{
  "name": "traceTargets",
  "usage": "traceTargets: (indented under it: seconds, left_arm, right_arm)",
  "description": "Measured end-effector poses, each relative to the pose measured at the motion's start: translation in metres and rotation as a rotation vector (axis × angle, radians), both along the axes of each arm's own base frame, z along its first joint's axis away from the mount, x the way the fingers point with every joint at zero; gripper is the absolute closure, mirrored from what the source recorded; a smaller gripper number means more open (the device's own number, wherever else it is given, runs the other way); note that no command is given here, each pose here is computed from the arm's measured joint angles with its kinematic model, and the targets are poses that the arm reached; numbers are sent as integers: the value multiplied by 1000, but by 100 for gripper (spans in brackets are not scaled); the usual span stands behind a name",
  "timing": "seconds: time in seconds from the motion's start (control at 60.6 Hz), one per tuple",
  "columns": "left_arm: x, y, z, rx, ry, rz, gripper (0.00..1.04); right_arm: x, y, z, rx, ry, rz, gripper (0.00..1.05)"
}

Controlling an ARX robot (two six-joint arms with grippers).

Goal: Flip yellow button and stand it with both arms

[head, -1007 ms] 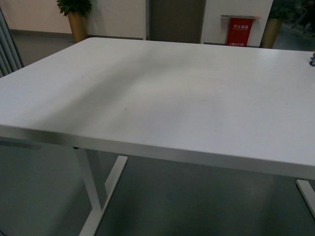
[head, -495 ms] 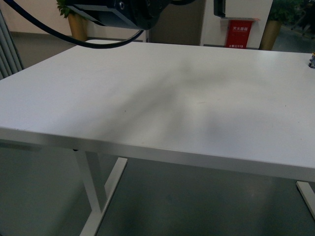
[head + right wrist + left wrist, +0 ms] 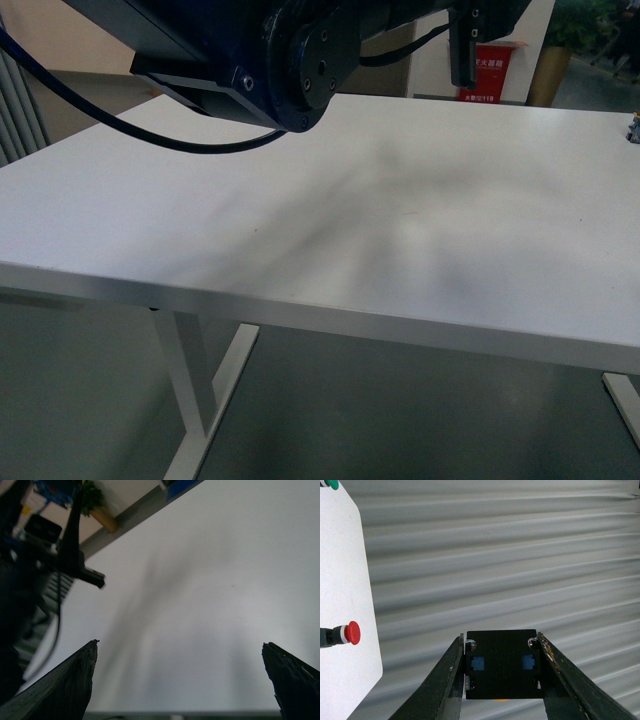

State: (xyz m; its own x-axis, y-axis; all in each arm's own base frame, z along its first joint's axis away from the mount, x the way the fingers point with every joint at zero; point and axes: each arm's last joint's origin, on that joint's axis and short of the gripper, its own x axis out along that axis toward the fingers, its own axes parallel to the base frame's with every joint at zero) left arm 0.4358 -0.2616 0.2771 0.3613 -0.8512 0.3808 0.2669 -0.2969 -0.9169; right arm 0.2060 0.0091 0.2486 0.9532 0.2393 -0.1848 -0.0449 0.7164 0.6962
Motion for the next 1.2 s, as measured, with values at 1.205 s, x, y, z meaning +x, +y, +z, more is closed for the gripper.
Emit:
traceTargets:
  seconds: [1.205]
  left_arm:
    - [-2, -5, -6, 39, 16, -7, 69]
  right_arm:
    - [102, 45, 50, 512, -215, -149, 7]
